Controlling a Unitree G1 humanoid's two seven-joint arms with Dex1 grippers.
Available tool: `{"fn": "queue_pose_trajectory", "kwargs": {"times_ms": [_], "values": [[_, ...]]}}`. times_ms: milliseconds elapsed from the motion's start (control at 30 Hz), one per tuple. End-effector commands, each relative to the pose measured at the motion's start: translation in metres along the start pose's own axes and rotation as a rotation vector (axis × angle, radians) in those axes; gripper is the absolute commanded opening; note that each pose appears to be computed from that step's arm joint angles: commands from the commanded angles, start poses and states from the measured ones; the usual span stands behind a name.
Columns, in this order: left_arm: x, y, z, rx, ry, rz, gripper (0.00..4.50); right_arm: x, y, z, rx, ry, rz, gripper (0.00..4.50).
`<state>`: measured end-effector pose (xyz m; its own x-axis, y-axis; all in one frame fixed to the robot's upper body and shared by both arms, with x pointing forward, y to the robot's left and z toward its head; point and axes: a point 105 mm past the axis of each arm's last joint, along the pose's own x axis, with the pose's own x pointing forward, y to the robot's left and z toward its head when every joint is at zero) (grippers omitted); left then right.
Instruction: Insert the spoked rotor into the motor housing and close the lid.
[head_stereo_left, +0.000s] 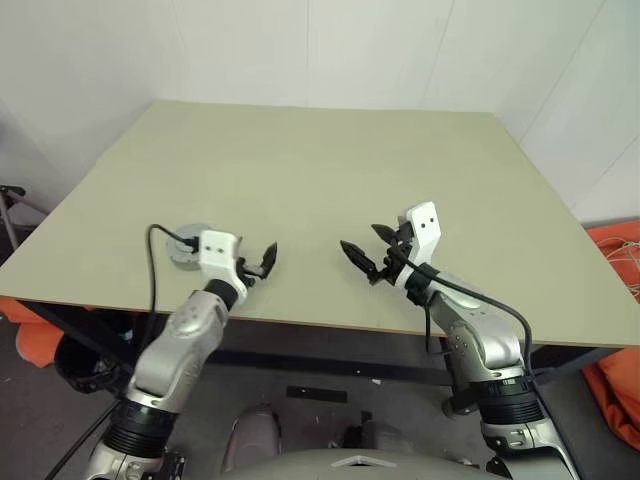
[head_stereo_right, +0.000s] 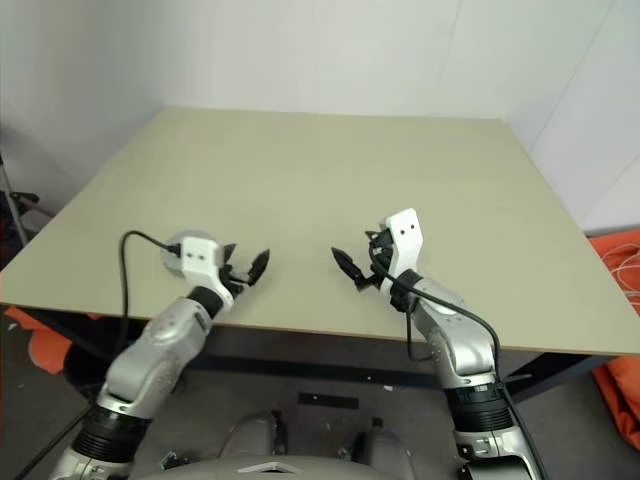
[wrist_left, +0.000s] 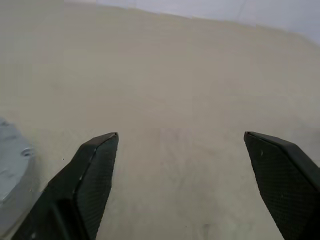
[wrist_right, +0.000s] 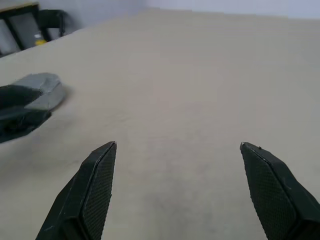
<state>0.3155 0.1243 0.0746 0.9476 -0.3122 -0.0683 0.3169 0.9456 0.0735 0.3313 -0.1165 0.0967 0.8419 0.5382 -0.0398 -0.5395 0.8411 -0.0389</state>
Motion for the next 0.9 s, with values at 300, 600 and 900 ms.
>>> {"fn": "queue_pose_trajectory", "kwargs": {"times_ms": [300,600,900], "values": [[-0.009,0.036,0.000,0.061,-0.187,0.215,0.14,-0.031,-0.047,-0.015,-0.075,-0.058,-0.350,2.47],[-0.013,0.061,-0.006,-0.040,-0.181,0.366,0.00,-0.030,-0.048,-0.020,-0.081,-0.045,-0.363,0.03],[-0.014,0.063,-0.006,-0.019,-0.181,0.388,0.00,-0.027,-0.047,-0.020,-0.083,-0.042,-0.350,0.03]]}}
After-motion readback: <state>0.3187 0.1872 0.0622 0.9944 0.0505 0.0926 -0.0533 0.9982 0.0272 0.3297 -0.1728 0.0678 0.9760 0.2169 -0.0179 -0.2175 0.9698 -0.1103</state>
